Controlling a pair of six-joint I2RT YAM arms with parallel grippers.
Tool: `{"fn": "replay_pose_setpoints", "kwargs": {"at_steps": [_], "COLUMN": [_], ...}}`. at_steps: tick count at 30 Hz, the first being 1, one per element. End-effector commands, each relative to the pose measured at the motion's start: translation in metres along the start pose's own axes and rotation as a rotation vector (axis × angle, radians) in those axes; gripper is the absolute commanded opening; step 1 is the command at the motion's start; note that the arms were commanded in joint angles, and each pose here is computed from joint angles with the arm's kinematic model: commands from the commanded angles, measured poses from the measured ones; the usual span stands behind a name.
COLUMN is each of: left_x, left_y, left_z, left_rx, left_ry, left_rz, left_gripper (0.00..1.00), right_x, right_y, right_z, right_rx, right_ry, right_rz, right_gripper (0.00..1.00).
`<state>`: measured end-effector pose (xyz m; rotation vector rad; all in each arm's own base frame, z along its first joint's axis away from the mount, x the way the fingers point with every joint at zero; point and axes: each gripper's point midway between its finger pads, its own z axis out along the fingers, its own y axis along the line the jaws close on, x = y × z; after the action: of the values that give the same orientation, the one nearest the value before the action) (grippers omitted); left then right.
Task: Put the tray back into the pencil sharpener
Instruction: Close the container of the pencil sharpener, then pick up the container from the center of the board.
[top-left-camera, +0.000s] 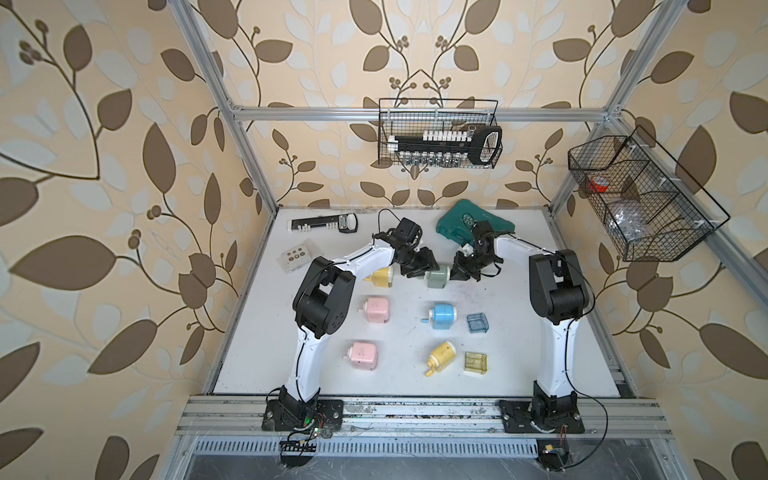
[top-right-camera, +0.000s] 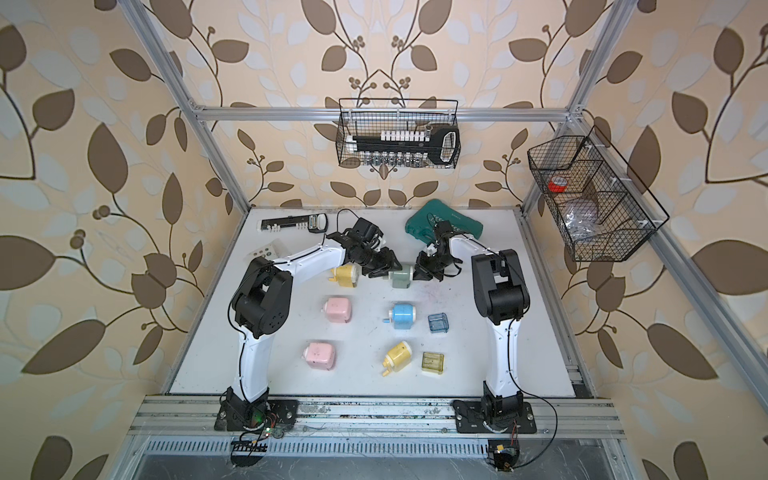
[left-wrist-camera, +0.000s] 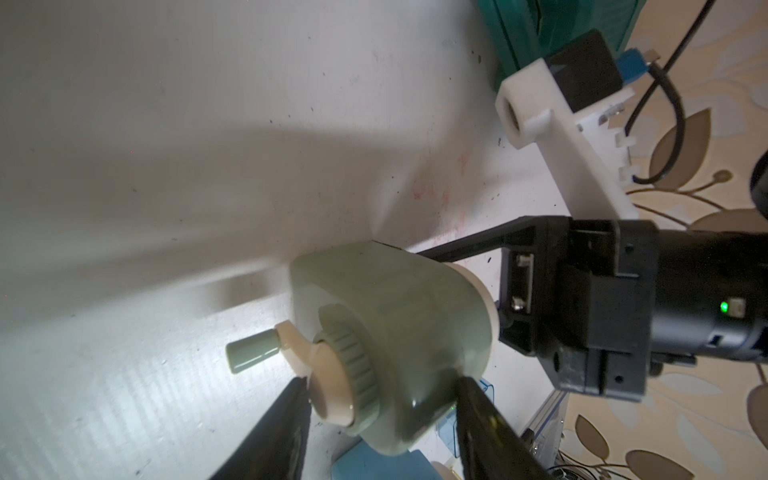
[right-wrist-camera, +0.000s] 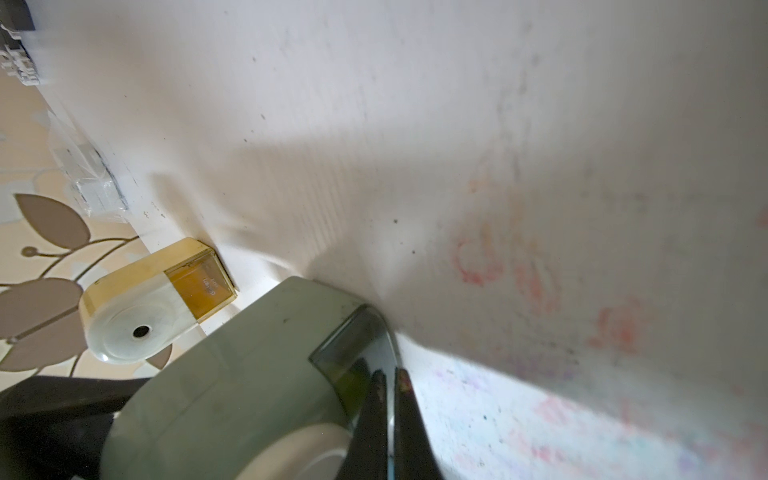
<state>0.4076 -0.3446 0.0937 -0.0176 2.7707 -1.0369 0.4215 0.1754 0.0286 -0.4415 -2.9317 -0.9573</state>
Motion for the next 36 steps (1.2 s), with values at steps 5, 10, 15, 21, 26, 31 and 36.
{"fn": "replay_pose_setpoints", "kwargs": {"at_steps": [5,10,15,21,26,31,36], "left_x": [0.014,0.014,0.012,0.010,0.006,0.001,-0.003], "left_y": [0.031,0.030,0.028,0.023,0.011,-0.005,-0.017], "left_z": [0.018,0.017,0.016,0.012,0.005,-0.008,-0.020], "left_rx": [-0.085,-0.084,-0.079,-0.066,-0.032,0.004,0.024], "left_ry": [0.039,0.040,0.035,0.023,0.005,-0.017,-0.037], "left_rz": [-0.046,-0.045,-0.050,-0.053,-0.040,-0.019,-0.002], "left_gripper": [0.57,0.57,0.59,0.64,0.72,0.75,0.77], "right_x": [0.002,-0.006,-0.009,-0.005,0.000,0.007,0.015], "right_y": [0.013,-0.005,-0.014,-0.013,-0.014,-0.013,-0.015], "right_z": [0.001,-0.024,-0.048,-0.065,-0.074,-0.085,-0.095], "right_rx": [-0.044,0.088,0.161,0.195,0.207,0.220,0.236], "right_ry": [0.003,-0.080,-0.135,-0.168,-0.176,-0.190,-0.206], "right_rz": [-0.024,-0.033,-0.046,-0.075,-0.090,-0.112,-0.128], "right_gripper": [0.00,0.00,0.00,0.02,0.12,0.19,0.26]}}
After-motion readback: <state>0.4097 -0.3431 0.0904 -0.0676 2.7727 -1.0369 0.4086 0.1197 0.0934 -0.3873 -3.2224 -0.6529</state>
